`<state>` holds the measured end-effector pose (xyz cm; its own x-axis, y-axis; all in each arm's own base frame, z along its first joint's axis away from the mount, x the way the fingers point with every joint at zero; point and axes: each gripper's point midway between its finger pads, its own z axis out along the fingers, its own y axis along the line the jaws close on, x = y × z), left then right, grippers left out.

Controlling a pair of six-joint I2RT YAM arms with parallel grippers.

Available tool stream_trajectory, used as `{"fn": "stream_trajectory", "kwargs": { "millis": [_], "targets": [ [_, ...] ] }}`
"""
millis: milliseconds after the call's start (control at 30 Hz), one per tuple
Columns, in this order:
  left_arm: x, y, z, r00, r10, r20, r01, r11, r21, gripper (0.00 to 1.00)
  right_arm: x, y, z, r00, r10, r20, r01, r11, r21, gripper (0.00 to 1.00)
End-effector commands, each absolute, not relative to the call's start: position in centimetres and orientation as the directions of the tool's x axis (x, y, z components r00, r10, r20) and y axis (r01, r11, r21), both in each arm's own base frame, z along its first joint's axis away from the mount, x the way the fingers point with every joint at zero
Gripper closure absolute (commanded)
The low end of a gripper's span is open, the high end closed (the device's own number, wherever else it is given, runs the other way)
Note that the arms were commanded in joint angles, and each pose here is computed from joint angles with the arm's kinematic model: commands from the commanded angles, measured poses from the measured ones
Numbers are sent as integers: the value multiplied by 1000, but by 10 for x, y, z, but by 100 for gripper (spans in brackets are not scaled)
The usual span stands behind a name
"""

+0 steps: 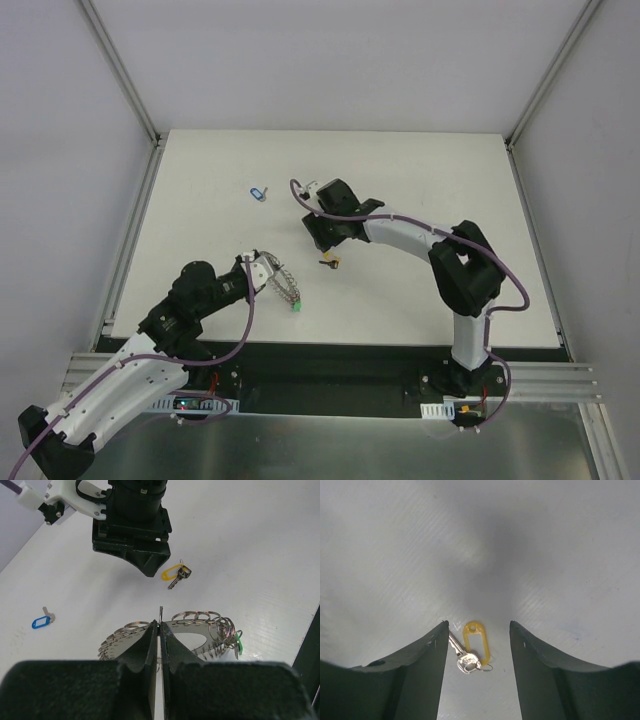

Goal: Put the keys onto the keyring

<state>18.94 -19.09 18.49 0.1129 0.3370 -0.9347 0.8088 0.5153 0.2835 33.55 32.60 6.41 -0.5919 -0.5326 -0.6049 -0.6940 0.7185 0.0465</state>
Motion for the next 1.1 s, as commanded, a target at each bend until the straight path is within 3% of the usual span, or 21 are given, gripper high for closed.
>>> {"fn": "stream_trajectory", "kwargs": {
  "millis": [0,333,667,900,1067],
  "targets": [
    [198,-185,193,135,332,-934,766,563,311,100,344,334,58,-595,-543,-592,-664,748,-20,46],
    [201,-184,188,135,356,-925,764,556,326,100,331,314,28,-639,-590,-493,-639,765,-87,52],
    [202,-186,186,132,367,-921,770,548,328,100,293,257,30,-768,-468,-437,-467,876,-119,57],
    [201,-189,185,122,365,-923,781,539,316,100,282,242,48,-825,-339,-453,-333,938,-96,57],
    [202,-189,185,118,367,-923,779,542,315,100,275,253,80,-770,-358,-528,-420,908,-4,55]
  ]
}}
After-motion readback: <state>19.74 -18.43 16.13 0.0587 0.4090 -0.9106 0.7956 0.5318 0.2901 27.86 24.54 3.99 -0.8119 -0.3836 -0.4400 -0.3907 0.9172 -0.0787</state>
